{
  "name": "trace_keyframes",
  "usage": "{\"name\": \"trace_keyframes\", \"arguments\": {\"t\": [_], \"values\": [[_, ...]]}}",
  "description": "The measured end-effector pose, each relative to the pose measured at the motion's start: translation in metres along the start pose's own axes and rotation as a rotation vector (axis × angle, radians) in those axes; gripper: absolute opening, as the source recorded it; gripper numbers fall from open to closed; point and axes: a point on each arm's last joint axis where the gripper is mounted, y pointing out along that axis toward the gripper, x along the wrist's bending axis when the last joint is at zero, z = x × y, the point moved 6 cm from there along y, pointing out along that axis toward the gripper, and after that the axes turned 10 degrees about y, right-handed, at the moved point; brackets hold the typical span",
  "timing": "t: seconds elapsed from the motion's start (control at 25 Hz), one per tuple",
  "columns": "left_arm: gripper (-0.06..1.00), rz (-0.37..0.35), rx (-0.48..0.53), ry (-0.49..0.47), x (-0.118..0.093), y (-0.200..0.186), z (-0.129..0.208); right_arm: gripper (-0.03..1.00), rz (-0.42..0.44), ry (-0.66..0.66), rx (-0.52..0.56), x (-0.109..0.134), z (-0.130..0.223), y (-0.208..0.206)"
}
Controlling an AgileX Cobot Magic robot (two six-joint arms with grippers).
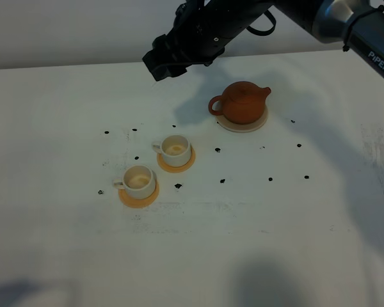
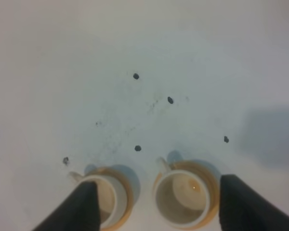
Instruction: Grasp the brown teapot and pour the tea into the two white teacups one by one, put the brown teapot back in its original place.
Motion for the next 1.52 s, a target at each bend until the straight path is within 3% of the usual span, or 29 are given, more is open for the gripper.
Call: {"name": "trace_keyframes", "arguments": {"t": [0.2, 0.48, 0.76, 1.24, 1.52], "values": [[0.23, 0.010, 0.027, 0.013, -0.002, 0.002, 0.013, 0.52, 0.000, -0.002, 0.000, 0.003, 0.000, 0.001], [0.23, 0.093, 0.029, 0.080, -0.015, 0.002, 0.014, 0.52, -0.002, 0.012, -0.004, 0.006, 0.000, 0.002], [0.23, 0.099, 0.027, 0.092, -0.016, 0.002, 0.014, 0.52, -0.008, -0.008, -0.026, 0.016, -0.001, 0.005], [0.23, 0.086, -0.013, 0.094, -0.015, 0.010, 0.011, 0.52, 0.100, -0.037, -0.105, -0.001, -0.013, 0.008], [0.23, 0.086, -0.015, 0.094, -0.015, 0.010, 0.011, 0.52, 0.133, -0.017, -0.035, -0.020, -0.001, 0.049]]}}
